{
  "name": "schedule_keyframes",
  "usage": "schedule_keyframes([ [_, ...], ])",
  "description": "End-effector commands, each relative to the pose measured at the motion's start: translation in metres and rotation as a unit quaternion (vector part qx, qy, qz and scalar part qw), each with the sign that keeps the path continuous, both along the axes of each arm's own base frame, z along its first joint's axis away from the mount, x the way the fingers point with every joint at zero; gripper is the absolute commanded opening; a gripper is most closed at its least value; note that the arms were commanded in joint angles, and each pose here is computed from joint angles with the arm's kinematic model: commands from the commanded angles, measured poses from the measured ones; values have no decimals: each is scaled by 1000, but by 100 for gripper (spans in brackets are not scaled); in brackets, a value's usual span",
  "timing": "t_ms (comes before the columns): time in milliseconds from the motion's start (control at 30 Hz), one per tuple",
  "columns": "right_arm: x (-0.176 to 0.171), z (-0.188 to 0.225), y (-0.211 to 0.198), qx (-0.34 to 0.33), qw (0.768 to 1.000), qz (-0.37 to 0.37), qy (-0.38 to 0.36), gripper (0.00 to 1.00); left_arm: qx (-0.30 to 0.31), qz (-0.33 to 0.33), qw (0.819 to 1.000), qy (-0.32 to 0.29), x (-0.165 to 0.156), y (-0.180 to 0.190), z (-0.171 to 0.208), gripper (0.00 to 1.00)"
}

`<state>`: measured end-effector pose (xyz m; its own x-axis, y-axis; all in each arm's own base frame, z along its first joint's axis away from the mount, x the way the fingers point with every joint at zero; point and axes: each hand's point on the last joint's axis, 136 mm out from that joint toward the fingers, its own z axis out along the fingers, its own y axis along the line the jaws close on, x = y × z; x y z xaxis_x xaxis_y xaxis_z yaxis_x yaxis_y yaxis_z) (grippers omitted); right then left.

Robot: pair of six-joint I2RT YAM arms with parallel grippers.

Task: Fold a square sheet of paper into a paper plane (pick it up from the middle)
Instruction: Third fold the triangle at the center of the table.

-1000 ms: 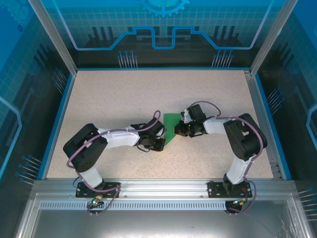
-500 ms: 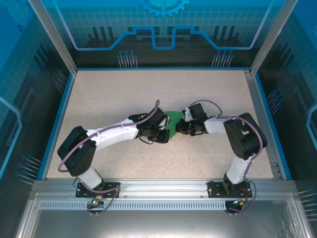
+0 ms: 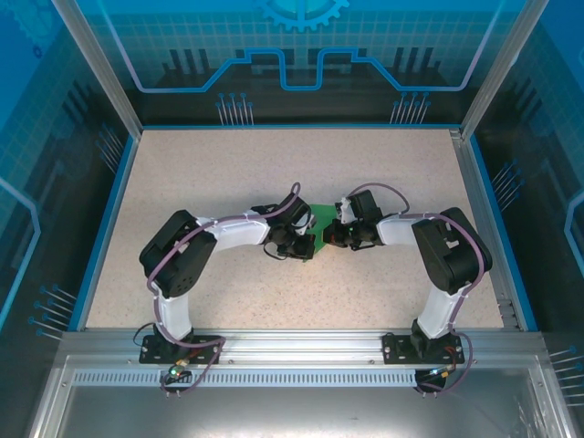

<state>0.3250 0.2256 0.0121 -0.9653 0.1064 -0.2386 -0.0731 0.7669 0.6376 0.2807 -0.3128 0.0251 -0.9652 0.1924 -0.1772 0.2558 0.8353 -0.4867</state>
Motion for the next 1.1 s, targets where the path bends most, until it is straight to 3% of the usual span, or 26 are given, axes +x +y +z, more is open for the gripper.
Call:
schedule_keyframes([
  [0, -18, -30, -19, -41, 998, -6, 51, 0, -8, -26, 1000, 4, -2, -2, -5, 5],
  [367, -20, -34, -20, -49, 997, 6, 56, 0, 47, -21, 999, 19, -11, 28, -39, 4],
  [1067, -17, -40, -23, -57, 996, 24, 66, 0, 36, -7, 995, 93, -69, 66, -43, 4],
])
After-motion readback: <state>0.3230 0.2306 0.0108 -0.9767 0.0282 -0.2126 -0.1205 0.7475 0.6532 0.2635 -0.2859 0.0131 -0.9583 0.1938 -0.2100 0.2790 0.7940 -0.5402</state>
